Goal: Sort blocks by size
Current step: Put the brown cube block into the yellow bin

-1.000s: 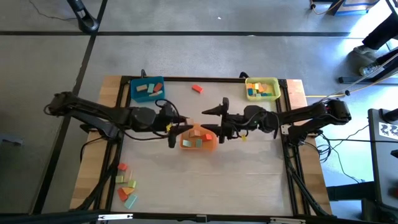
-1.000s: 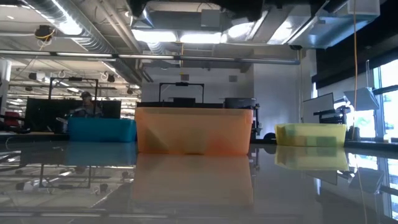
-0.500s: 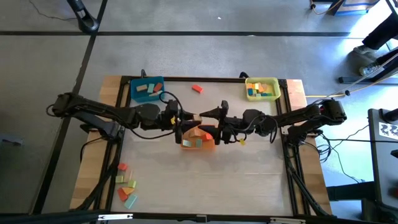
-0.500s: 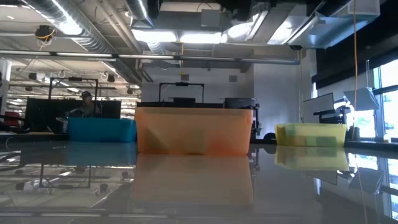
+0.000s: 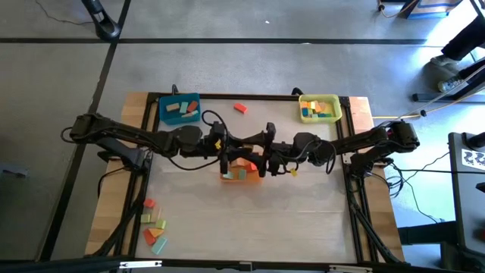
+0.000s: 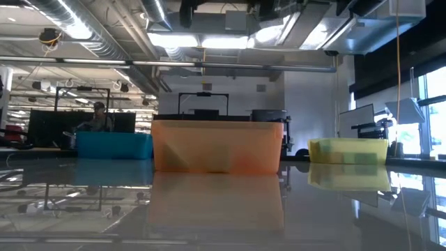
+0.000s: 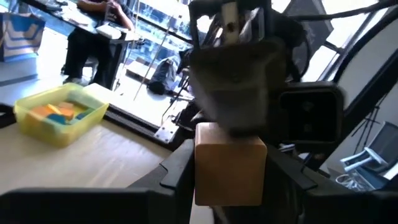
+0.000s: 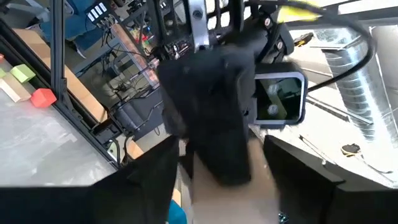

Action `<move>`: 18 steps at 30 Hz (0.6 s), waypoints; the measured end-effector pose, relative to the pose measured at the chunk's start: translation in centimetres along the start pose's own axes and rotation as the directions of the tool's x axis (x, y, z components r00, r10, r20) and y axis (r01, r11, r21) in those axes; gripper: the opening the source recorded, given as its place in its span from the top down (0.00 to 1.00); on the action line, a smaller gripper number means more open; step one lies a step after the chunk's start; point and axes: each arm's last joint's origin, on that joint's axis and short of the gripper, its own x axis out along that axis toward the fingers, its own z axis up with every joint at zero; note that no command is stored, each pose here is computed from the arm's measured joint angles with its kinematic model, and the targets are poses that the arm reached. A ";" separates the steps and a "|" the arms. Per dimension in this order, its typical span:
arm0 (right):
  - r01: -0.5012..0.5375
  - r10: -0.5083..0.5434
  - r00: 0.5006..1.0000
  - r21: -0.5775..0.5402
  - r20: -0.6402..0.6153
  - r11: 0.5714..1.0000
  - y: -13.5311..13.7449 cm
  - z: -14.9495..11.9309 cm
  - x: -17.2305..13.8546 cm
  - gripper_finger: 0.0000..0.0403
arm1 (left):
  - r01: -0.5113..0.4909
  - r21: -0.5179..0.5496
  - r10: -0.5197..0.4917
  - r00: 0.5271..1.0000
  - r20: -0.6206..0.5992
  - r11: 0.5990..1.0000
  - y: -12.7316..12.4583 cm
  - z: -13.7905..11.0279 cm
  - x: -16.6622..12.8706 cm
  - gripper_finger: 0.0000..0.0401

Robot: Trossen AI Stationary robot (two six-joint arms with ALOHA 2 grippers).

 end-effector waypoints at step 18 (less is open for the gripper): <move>0.023 -0.020 0.995 0.026 -0.096 0.999 0.1 -0.4 0.0 0.66 | -0.059 0.020 0.059 0.998 -0.026 0.998 1.7 0.6 -0.1 0.68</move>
